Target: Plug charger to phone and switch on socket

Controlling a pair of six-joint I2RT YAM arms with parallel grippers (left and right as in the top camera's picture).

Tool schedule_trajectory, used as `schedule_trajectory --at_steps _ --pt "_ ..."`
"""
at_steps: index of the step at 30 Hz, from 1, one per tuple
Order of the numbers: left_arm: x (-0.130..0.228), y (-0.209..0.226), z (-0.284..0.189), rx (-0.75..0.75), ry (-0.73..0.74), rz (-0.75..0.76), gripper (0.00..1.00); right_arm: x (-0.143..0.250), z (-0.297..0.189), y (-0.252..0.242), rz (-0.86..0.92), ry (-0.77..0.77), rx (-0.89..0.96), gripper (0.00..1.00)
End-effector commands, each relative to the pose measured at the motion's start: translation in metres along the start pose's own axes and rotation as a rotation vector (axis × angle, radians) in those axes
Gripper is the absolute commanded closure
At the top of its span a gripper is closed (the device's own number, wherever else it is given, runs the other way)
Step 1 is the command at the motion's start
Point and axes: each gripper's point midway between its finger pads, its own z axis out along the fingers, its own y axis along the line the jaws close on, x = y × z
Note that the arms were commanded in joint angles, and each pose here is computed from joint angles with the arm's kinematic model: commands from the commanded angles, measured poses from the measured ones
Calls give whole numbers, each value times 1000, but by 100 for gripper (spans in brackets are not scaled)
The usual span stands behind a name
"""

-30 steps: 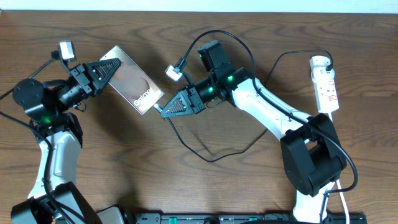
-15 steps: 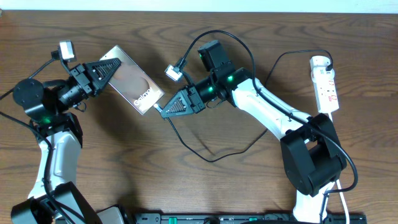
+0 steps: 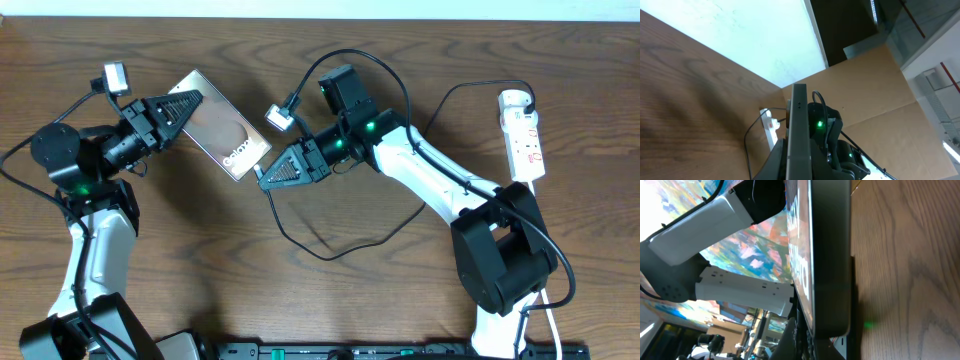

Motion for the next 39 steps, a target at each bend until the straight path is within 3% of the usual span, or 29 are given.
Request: schedule_trajectory --at_steps 1,23,39 --pt "6 -13 4 26 46 25 93 -1 -2 1 3 -1 -11 99" --pt "34 -25 0 81 218 86 93 -5 -7 1 -32 -11 -13 99" --pt "37 -26 -1 83 236 69 93 -4 -7 2 -65 -10 -19 99"
